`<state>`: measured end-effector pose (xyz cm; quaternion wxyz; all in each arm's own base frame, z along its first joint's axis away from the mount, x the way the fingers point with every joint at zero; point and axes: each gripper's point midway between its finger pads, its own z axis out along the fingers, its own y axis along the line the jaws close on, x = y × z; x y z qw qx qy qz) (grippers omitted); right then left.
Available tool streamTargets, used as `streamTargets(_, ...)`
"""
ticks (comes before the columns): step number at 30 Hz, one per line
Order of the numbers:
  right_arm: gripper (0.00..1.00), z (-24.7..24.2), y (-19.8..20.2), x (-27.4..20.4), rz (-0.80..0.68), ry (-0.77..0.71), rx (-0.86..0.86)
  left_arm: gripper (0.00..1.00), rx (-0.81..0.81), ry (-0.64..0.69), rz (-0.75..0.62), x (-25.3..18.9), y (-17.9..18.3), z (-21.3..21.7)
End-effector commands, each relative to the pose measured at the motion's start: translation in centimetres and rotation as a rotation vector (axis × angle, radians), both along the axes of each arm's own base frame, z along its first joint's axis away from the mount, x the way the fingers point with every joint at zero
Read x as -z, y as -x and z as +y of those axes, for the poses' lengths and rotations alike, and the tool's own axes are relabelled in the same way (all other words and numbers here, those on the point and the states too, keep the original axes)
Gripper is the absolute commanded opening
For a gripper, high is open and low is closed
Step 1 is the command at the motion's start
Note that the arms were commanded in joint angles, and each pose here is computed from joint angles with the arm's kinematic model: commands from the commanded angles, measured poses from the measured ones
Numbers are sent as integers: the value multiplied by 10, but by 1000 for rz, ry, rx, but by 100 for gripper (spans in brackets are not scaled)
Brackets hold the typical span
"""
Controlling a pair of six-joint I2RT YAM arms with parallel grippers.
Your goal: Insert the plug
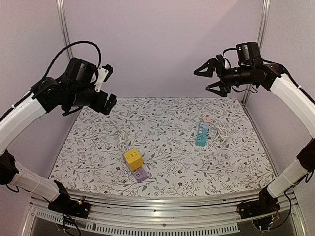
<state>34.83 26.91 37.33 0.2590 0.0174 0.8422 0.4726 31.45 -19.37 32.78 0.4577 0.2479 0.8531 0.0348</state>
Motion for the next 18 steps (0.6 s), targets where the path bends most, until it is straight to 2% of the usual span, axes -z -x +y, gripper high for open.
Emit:
streamTargets(1, 99, -21, -8, -25, -139, 18, 124, 99, -142, 112, -131, -17, -12, 34)
streamTargets(6, 99, -60, -3, -32, -242, -8, 336, 100, -263, 231, -284, -26, 0, 76)
streamTargets(13, 99, -116, 24, -35, -346, -154, 593, 99, -350, 347, -370, -16, 15, 109)
streamTargets(18, 99, -127, 32, -42, -369, -165, 631, 100, -385, 372, -388, -14, 17, 119)
